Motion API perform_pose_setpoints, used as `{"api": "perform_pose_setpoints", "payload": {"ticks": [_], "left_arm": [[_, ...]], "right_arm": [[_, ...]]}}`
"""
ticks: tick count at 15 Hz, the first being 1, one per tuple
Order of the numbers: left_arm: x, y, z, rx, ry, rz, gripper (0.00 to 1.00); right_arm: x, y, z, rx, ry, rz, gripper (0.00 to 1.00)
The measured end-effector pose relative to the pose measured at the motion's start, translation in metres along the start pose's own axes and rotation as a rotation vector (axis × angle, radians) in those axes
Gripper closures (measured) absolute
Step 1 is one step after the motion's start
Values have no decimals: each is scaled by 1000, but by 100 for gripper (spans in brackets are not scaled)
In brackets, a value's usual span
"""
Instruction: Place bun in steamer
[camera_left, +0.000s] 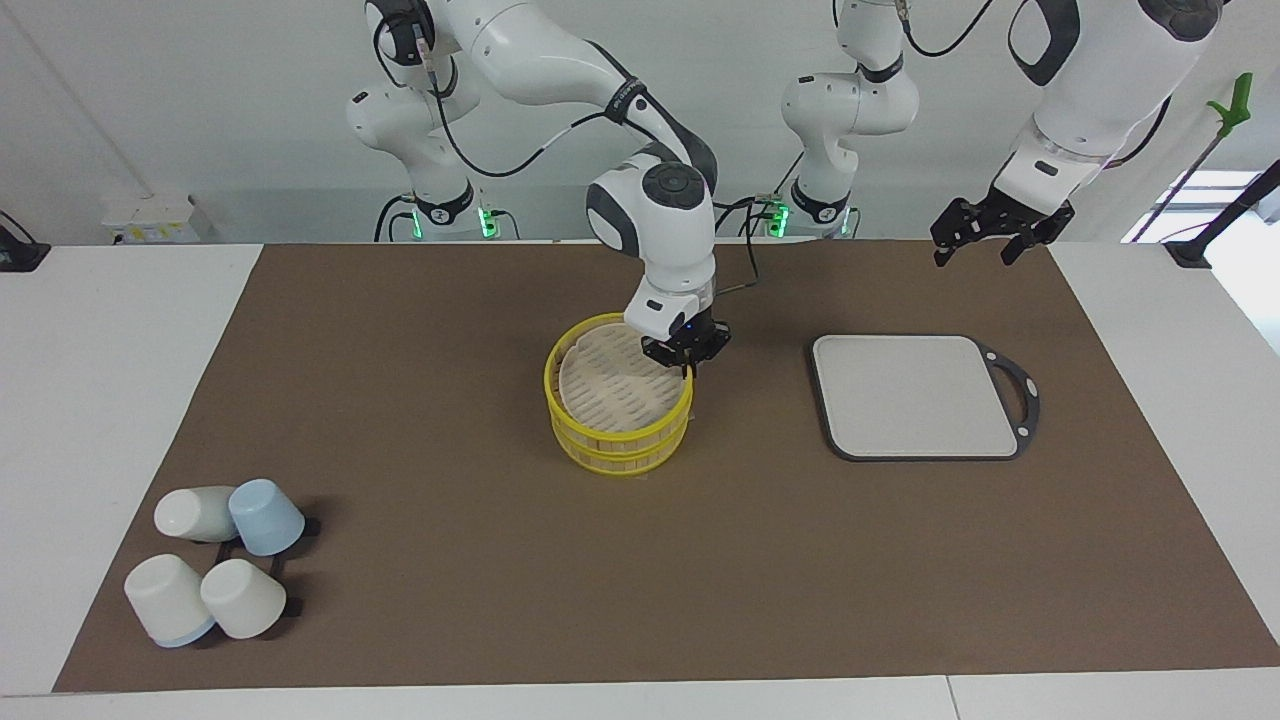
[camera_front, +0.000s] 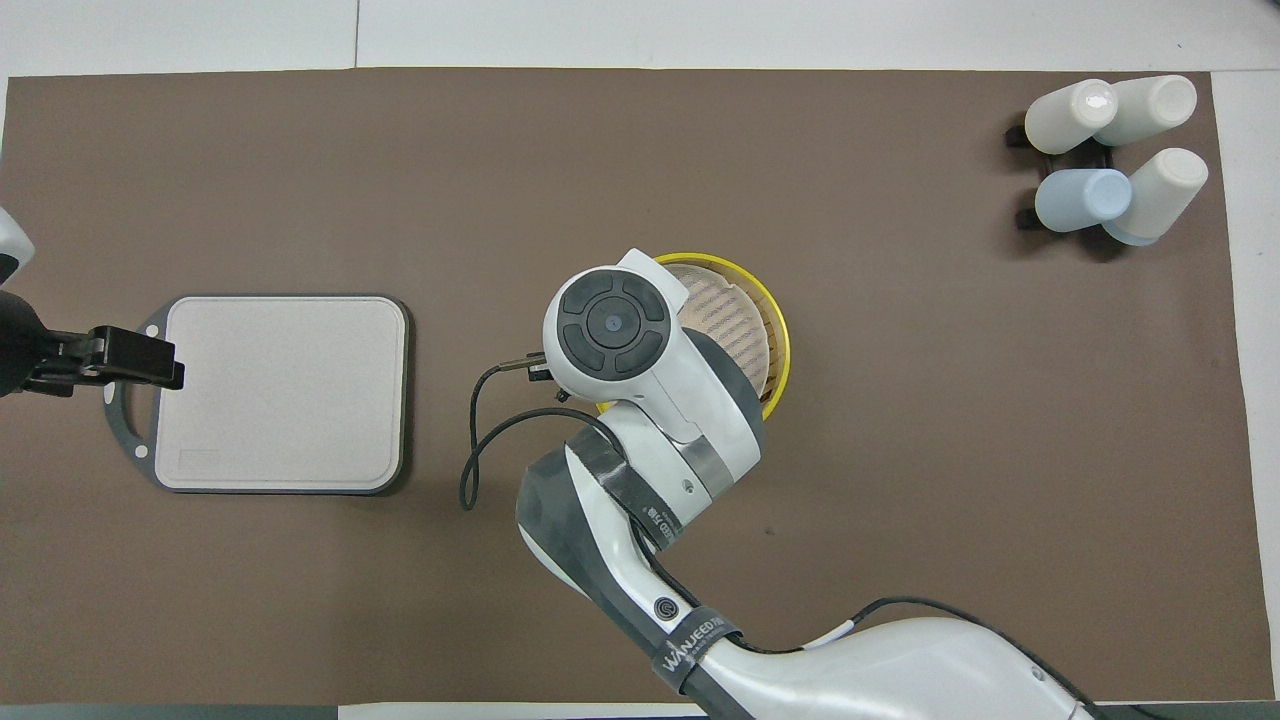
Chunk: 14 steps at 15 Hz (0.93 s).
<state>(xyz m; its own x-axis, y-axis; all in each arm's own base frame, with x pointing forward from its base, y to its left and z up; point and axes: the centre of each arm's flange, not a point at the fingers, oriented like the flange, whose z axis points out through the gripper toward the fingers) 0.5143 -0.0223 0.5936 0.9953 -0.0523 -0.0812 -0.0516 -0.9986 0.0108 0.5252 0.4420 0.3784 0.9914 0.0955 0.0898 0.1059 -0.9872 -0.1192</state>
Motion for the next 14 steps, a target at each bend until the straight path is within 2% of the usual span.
{"api": "perform_pose_setpoints", "payload": {"ticks": [3, 4, 9, 12, 14], "left_arm": [[8, 0, -7, 7, 10, 3, 0], [12, 0, -10, 12, 9, 3, 0], [16, 0, -23, 18, 21, 31, 0], [13, -3, -29, 27, 33, 54, 0], [12, -3, -30, 31, 34, 55, 0]], "right_arm": [[-3, 2, -1, 8, 12, 1, 92], [-4, 1, 0, 11, 11, 3, 87], [-7, -6, -2, 24, 19, -3, 35], [17, 16, -35, -2, 5, 41, 3], [44, 79, -86, -45, -32, 109, 0]]}}
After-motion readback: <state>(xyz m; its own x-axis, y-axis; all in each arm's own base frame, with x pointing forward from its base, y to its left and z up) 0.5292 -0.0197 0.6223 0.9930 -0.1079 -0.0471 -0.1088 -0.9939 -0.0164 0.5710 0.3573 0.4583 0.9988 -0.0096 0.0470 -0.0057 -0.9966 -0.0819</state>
